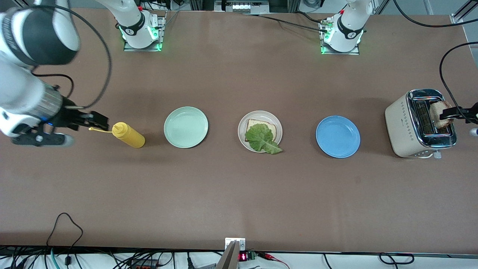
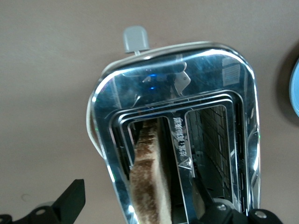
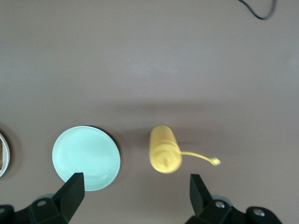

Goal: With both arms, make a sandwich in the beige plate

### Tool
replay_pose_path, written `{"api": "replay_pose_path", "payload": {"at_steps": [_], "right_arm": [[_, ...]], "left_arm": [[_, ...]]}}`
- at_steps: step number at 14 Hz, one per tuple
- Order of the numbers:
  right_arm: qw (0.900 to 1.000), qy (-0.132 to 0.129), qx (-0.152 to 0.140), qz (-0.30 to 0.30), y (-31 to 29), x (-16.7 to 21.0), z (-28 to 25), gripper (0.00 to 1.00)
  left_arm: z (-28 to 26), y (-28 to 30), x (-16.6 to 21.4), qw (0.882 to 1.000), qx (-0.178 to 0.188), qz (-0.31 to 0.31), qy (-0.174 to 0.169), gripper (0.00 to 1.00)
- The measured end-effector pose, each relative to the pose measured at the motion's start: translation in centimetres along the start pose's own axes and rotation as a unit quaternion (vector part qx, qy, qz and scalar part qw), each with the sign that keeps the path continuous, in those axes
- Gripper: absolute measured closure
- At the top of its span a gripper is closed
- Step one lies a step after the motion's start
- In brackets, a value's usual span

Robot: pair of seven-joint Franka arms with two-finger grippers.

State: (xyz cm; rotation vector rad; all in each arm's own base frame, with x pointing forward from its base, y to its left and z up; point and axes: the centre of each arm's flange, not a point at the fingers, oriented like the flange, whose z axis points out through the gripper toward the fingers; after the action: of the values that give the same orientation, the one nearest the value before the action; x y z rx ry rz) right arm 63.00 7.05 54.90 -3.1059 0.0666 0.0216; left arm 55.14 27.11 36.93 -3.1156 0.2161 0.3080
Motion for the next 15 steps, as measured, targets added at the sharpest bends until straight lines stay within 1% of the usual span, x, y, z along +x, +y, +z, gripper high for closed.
{"api": "replay_pose_path", "payload": {"at_steps": [1, 3, 4, 6, 7, 9, 10, 13, 15], "right_arm": [[1.000, 0.002, 0.004, 0.010, 1.5, -0.8, -0.8, 0.00], [1.000, 0.009, 0.008, 0.019, 3.4, -2.6, -2.5, 0.00], [1.000, 0.014, 0.009, 0.020, 3.6, -3.5, -3.4, 0.00], [1.000, 0.023, 0.009, 0.016, 3.5, -5.1, -4.7, 0.00], [1.000, 0.027, 0.005, 0.013, 3.5, -5.8, -5.2, 0.00], [0.999, 0.030, 0.000, 0.011, 3.6, -7.0, -5.5, 0.00], [0.999, 0.031, 0.000, 0.011, 3.6, -7.4, -5.5, 0.00], [0.999, 0.037, -0.006, 0.006, 3.2, -7.8, -5.4, 0.00], [0.999, 0.039, -0.007, 0.003, 2.9, -8.0, -5.5, 0.00]], "left_arm": [[0.2, 0.3, 0.0, 1.000, -0.001, 0.002, -0.002, 0.00], [0.4, 0.5, -0.3, 1.000, -0.006, 0.008, -0.008, 0.19], [0.6, 0.5, -0.7, 1.000, -0.011, 0.011, -0.016, 0.32], [1.0, 0.4, -1.5, 0.999, -0.024, 0.013, -0.035, 0.51], [1.0, 0.5, -1.8, 0.999, -0.029, 0.013, -0.043, 0.62], [1.0, 0.6, -2.0, 0.998, -0.034, 0.014, -0.050, 0.80], [0.9, 0.7, -2.1, 0.998, -0.034, 0.015, -0.050, 0.86], [-0.2, 0.6, -2.2, 0.999, -0.029, 0.015, -0.043, 0.87], [-2.1, 0.6, -2.6, 0.999, -0.029, 0.013, -0.044, 0.87]]}}
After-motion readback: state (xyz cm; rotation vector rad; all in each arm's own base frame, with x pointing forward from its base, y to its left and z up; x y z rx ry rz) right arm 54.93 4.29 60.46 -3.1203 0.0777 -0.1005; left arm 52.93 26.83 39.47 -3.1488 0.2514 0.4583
